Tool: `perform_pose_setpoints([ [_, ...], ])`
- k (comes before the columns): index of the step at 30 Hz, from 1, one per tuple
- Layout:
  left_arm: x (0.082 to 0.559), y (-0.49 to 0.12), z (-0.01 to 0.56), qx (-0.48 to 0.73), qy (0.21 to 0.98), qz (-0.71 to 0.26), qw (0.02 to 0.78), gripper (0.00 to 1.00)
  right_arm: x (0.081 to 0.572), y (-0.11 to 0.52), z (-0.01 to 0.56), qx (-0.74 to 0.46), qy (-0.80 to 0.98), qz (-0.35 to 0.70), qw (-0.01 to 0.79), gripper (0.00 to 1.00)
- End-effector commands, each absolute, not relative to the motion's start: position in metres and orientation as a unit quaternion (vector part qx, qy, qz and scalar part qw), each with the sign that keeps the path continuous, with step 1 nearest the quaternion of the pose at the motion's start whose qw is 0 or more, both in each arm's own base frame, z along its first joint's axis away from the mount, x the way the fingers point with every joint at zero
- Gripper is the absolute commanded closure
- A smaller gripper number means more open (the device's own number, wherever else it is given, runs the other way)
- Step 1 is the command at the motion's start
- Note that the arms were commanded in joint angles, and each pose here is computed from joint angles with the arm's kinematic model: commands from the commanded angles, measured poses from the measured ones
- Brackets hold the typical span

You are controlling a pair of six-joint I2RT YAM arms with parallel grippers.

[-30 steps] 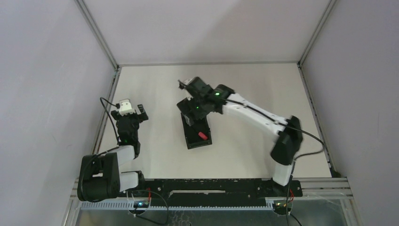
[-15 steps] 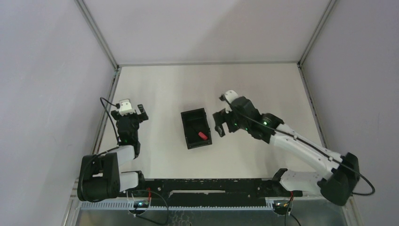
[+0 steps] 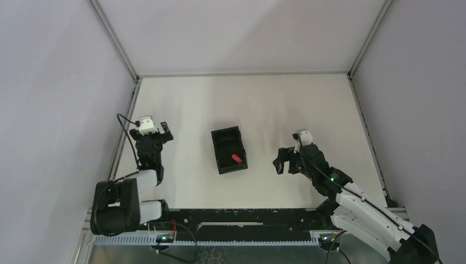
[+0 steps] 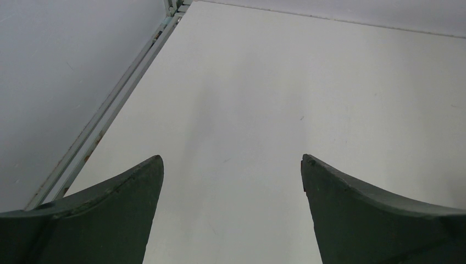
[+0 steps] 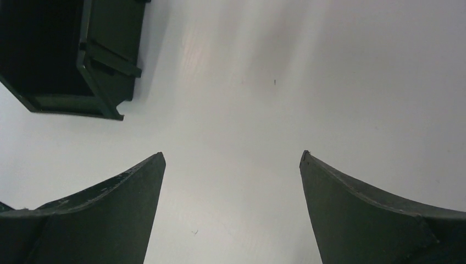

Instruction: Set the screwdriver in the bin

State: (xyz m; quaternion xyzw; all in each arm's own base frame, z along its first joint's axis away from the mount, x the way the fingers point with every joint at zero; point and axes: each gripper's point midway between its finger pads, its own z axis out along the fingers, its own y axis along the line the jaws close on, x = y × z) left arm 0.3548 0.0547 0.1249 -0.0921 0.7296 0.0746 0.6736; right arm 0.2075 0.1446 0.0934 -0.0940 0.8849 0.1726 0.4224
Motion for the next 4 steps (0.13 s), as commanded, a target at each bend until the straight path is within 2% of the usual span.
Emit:
perform_pose_setpoints([
  [1,0.3587,0.0541,0.1393,-0.095,0.714,0.073,0.690,0.00,0.2231,0.1443,0.1185,-0.039,0.853,0.198,0.482,0.00],
  [4,0.3589,0.0537,0.1396,-0.095,0.713,0.072,0.691,0.00,0.2246,0.1404,0.1202,-0.030,0.850,0.195,0.489,0.00],
])
